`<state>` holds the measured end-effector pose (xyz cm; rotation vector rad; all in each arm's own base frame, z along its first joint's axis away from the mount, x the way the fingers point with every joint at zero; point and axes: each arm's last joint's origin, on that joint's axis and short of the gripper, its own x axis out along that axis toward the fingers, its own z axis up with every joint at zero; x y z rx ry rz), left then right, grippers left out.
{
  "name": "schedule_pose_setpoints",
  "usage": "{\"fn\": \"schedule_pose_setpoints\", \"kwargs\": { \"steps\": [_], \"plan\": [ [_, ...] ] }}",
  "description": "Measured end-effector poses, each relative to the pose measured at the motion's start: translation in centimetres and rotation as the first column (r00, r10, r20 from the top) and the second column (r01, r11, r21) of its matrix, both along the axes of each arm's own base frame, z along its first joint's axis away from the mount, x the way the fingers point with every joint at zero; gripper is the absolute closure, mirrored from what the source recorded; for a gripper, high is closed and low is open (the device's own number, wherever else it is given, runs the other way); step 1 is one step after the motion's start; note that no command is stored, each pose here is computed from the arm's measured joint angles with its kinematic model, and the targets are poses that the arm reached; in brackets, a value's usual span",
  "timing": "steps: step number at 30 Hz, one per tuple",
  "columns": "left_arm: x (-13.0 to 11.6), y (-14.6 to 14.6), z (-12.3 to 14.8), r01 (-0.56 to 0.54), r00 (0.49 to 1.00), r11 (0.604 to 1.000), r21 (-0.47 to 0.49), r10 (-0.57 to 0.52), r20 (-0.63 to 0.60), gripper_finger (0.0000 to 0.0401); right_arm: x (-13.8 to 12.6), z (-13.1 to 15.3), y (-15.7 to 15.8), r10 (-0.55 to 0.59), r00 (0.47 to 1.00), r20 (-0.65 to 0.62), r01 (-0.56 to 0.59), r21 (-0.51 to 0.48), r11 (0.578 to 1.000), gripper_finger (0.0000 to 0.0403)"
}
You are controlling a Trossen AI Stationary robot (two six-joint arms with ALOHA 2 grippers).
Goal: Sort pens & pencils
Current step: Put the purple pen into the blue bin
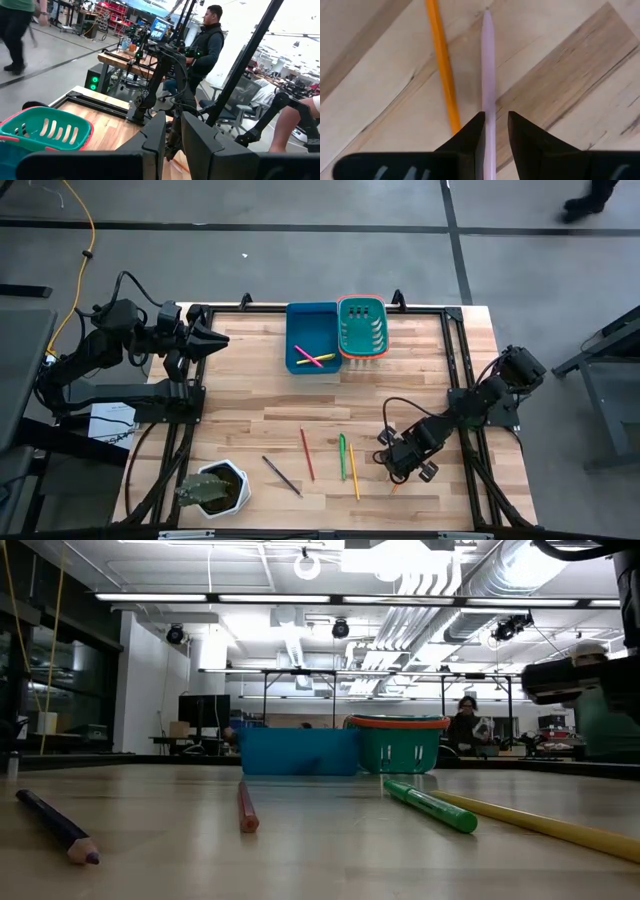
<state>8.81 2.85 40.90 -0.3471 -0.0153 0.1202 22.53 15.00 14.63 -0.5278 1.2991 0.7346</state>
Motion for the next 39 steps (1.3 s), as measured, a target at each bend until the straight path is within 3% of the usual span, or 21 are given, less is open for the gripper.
{"fn": "schedule_pose_setpoints", "kwargs": {
  "steps": [33, 39],
  "plan": [
    [0.0, 0.0, -0.1, 0.000, 1.000, 1.000, -0.006, 0.000, -0.004, 0.0350, 0.4, -1.2, 0.4, -0.022, 1.000, -0.001, 0.022, -0.019, 1.000, 0.0330],
    [0.0, 0.0, -0.1, 0.000, 1.000, 1.000, -0.006, 0.000, -0.004, 0.0350, 0.4, -1.2, 0.4, -0.025, 1.000, 0.006, 0.025, -0.029, 0.999, 0.0354]
  ]
}}
